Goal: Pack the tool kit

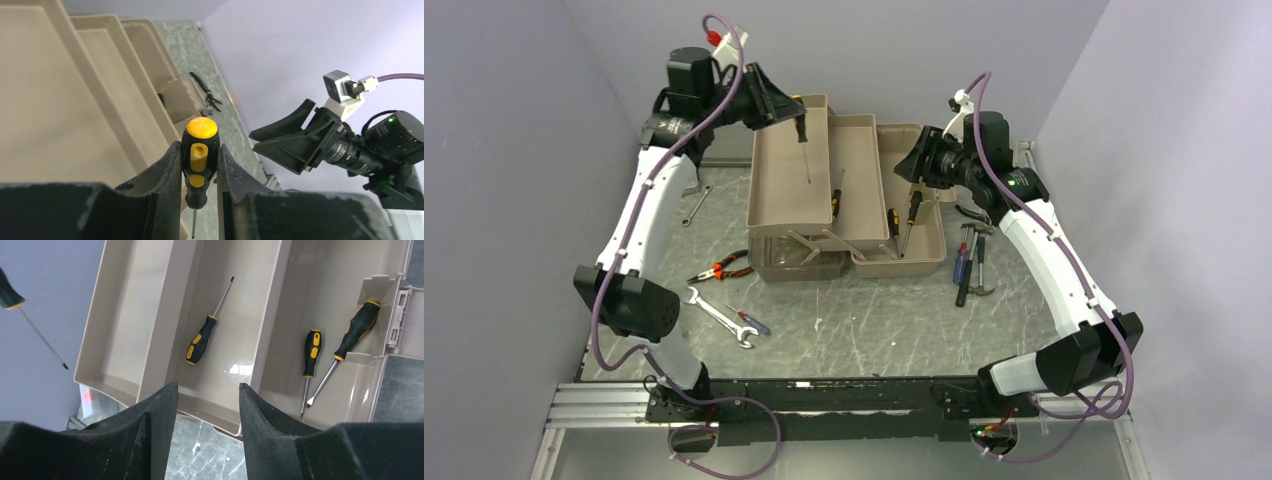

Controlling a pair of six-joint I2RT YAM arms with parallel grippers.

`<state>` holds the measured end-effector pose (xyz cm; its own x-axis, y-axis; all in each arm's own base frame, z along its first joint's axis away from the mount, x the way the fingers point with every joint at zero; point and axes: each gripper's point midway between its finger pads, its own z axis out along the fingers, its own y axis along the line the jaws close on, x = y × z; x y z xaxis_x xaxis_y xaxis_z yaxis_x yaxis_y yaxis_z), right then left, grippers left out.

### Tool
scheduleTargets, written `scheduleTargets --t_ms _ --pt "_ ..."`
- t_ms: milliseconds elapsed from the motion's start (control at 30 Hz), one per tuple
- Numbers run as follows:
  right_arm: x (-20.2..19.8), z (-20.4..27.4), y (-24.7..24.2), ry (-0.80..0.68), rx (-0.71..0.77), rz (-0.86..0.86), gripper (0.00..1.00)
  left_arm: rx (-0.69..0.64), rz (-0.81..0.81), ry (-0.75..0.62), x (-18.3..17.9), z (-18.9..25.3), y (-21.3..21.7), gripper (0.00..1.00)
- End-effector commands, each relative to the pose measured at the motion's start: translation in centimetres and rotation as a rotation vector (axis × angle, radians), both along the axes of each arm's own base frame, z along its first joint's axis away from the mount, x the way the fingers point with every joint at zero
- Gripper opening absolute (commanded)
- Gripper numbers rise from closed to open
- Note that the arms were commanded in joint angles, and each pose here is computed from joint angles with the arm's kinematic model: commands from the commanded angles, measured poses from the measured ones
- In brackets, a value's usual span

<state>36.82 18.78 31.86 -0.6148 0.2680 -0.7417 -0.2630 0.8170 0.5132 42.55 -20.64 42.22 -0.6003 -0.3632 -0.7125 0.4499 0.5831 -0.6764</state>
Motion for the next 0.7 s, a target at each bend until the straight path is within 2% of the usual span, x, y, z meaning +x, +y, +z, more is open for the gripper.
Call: scheduleTargets --t_ms 0,200,433,567,667 --pt "-0.4 2.1 -0.2 -0.066 0.037 -0.001 0.50 -0.100 -0.071 -0.029 -0.2 2.1 -3.3 0.00" --pt "-0.6 1.9 -0.7 -0.063 0.037 -0.021 0.50 -0.154 -0.113 0.115 1.4 -1.4 -7.9 0.00" --pt "-1.1 3.2 -3.5 -0.131 0.059 -0.155 0.47 -0.024 0.035 0.208 4.5 -7.5 -9.9 0.01" --pt "-1.4 3.7 -4.3 -0.146 0.059 -0.177 0.47 0.085 0.098 0.232 5.7 -9.9 -9.9 0.08" --pt "-1.6 3.6 -5.1 -0.152 0.060 -0.210 0.46 0.111 0.116 0.249 6.1 -11.0 -9.9 0.20"
